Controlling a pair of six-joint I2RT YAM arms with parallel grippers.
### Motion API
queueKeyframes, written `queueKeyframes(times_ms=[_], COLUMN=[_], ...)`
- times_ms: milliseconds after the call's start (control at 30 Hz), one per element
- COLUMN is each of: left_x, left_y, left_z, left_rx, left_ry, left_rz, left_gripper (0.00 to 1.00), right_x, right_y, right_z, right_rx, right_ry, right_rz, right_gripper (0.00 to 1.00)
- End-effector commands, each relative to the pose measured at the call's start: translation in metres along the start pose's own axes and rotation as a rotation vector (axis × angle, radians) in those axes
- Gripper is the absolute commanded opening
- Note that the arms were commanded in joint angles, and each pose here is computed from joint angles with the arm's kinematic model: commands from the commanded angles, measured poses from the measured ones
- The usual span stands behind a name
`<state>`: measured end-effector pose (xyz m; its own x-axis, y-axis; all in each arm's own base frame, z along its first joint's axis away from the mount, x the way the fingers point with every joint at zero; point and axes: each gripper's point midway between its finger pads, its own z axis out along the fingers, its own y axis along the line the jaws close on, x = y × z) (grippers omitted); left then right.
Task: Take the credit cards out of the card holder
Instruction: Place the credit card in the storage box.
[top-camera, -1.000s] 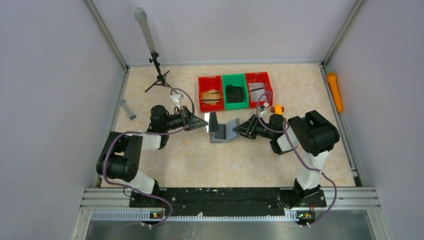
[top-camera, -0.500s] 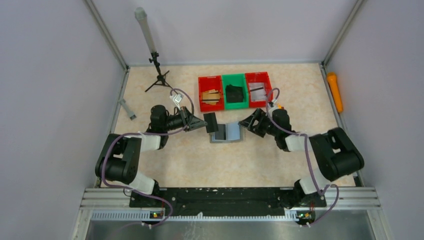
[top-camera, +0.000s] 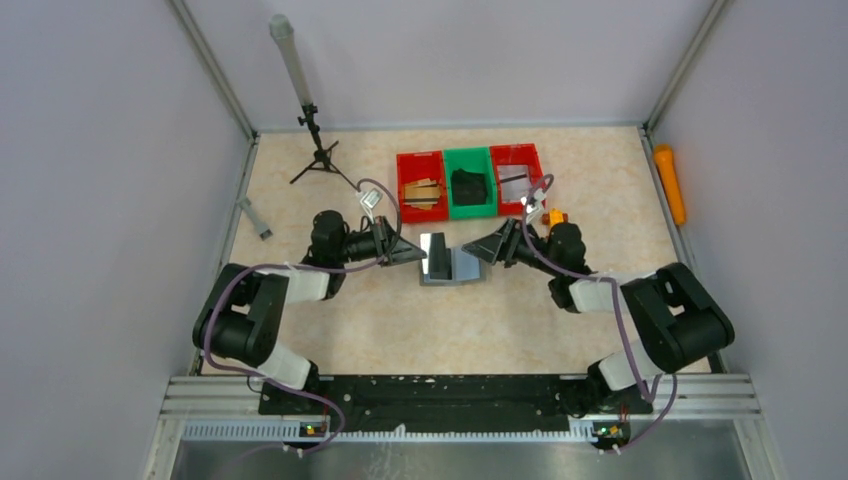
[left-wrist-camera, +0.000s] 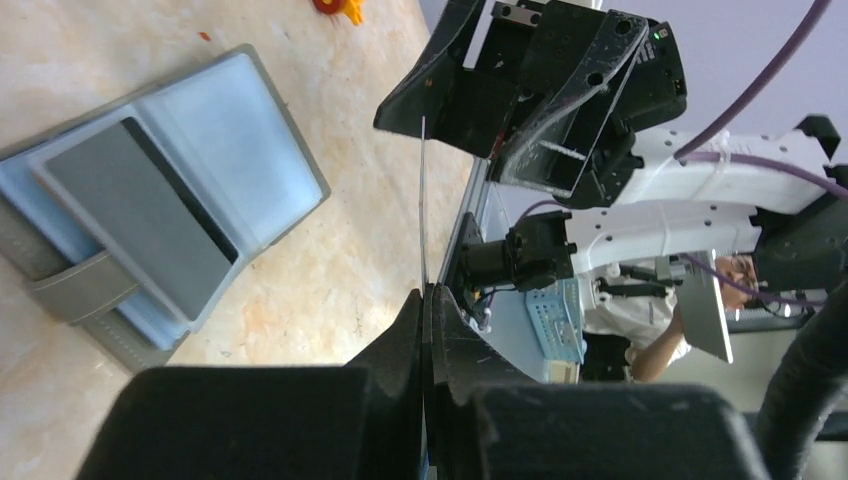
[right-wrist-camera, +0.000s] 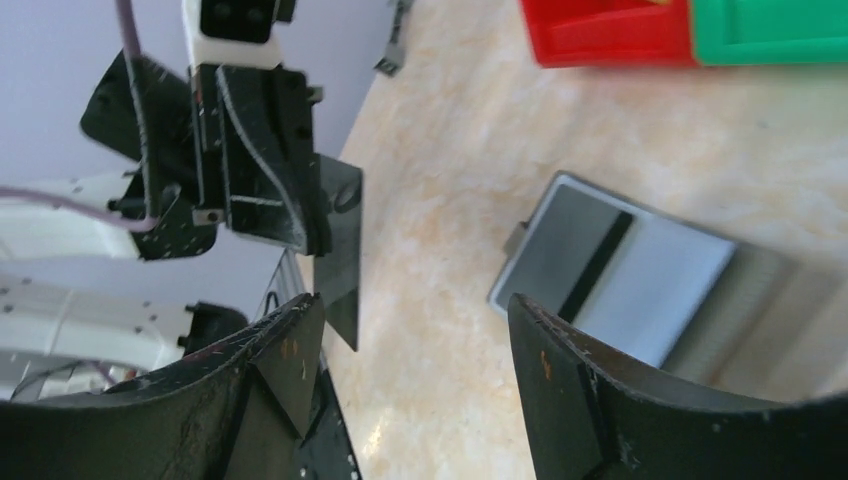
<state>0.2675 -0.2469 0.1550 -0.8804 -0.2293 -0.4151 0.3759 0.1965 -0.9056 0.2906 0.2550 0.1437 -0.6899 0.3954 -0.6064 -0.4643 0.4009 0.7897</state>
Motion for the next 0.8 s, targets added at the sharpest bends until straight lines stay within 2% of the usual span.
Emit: queueKeyframes(times_ms=[0, 167, 400, 567, 700, 767], left_x=[-0.003, 0.006, 0.007, 0.007, 0.007, 0.007], left_y=[-0.027, -0.035, -0.038, -0.039, -0.039, -0.039], left_z=[0.012, 0.02, 0.02, 0.02, 0.02, 0.02], left_rx=[0.099, 0.132, 0.14, 0.141, 0.141, 0.141], left_ry=[0.039, 0.081, 0.086, 0.086, 0.085, 0.085], left_rz=[0.098, 0.11, 0.119, 0.123, 0.123, 0.126], left_gripper=[0.0, 0.0, 0.0, 0.0, 0.0, 0.02], right_x=[0.005, 0.013, 0.022, 0.025, 0.026, 0.025], right_y=[0.052, 0.062, 0.073, 0.074, 0.073, 0.071], right_z=[0.004, 0.005, 0.008, 0.009, 0.01, 0.011], right_rx=[-0.247, -0.306, -0.39, -0.41, -0.401, -0.39], right_ry=[0.036, 0.068, 0.117, 0.132, 0.136, 0.133], right_rz=[-0.08, -0.072, -0.057, -0.038, -0.036, -0.042], right_gripper=[0.68, 0.62, 0.42, 0.32, 0.11, 0.04])
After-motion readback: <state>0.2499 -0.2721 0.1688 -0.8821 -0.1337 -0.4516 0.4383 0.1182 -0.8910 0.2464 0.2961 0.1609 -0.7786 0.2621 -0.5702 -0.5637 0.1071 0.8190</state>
